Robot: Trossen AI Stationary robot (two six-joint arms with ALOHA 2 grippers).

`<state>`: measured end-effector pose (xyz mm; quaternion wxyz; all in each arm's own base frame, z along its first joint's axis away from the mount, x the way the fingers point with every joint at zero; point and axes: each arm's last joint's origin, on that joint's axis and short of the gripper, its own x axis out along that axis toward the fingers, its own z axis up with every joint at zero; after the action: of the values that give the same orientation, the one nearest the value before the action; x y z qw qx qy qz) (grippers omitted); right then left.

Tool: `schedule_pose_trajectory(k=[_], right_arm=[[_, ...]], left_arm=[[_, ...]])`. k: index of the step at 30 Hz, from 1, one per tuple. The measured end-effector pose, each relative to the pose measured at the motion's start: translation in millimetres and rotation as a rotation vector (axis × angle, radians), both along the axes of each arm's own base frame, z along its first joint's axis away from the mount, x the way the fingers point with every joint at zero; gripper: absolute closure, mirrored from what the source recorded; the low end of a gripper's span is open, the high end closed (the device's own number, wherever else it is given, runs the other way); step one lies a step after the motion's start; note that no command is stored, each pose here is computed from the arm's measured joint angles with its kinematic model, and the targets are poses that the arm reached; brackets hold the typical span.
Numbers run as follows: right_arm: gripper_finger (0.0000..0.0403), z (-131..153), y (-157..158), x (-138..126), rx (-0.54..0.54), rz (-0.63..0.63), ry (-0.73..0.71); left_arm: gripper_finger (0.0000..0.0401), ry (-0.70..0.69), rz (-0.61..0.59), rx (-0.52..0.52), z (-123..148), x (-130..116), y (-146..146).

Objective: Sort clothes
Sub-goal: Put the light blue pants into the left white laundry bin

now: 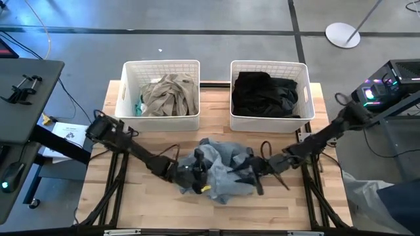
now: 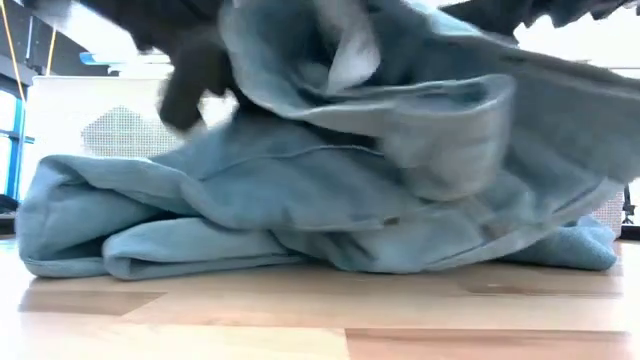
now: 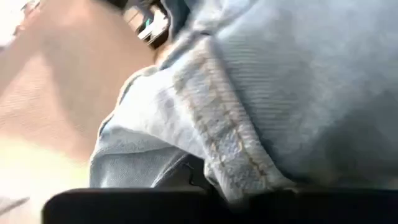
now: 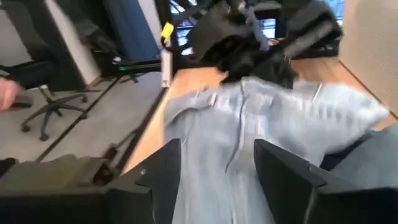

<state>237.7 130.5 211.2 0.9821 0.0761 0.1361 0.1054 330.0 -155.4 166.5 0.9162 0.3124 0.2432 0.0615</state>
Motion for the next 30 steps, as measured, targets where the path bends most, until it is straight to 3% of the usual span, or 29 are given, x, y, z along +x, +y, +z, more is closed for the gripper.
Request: schedule_pose_trajectory(k=[7,12,17,23,27,30], right_arm=[[0.021,25.5,12.3,-27.7,-0.045,0.013,-0.088],[0.021,25.3,17.9,-33.9,-0.087,-0.027,-0.093],[0.021,24.5,18.3,-34.7,-0.095,-0.045,-0.092],[0.021,24.9,23.8,-38.4,-0.068,-0.004,-0.091],[0.021,22.4,38.0,-50.3,-0.064,0.099,-0.07],[0.021,22.1,51.5,-63.7,-0.065,0.154,-0.072]], left_arm=[[0.0396,-0.022,0.079,-0.04,84.8,-31.5,-37.1],[0.0396,-0.243,0.114,-0.033,151.1,-58.2,-63.3],[0.0396,-0.329,0.01,-0.1,196.3,-54.7,-48.7],[0.0396,-0.165,-0.031,-0.259,184.2,-19.4,13.7],[0.0396,0.055,-0.047,-0.402,147.0,10.1,51.3],[0.0395,0.147,0.014,-0.403,112.6,29.5,69.4]])
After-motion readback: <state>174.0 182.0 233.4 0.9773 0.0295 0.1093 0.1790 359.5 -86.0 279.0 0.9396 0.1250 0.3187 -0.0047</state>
